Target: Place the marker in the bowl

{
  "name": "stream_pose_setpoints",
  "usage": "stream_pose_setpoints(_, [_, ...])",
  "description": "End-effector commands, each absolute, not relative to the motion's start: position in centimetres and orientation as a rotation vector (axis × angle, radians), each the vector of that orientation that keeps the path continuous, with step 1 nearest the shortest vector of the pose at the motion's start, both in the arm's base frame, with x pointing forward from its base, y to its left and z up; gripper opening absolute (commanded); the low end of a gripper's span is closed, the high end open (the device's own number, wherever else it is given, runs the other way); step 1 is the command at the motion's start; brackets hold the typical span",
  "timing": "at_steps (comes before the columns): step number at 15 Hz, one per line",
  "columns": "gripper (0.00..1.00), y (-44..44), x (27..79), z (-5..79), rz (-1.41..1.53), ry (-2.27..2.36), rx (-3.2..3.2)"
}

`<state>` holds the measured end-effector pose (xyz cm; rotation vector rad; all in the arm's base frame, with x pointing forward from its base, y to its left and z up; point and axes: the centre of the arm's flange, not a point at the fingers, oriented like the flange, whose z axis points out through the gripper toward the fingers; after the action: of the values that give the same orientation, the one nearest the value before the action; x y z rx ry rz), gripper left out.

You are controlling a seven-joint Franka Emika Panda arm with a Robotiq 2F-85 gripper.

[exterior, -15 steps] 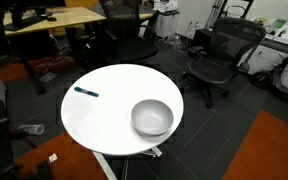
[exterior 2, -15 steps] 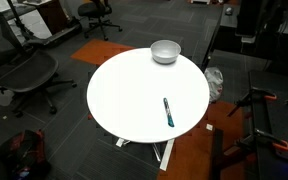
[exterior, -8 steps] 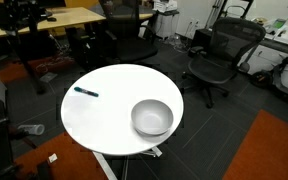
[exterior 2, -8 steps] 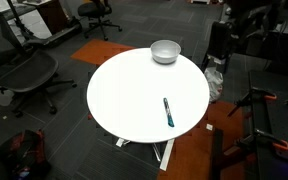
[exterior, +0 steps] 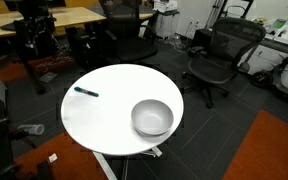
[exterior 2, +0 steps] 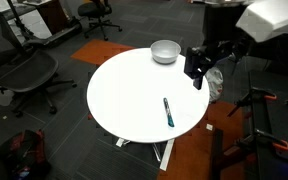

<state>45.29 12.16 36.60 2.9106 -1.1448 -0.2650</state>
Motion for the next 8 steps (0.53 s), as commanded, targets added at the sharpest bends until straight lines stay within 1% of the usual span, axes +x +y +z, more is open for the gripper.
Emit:
stream_pose_setpoints(1, [1.0,13.4,46.2,34.5,-0.222,-1.194,2.87])
stream_pose_setpoints(8, [1.0,13.7,47.7,30.4,-0.214,-1.279,2.8])
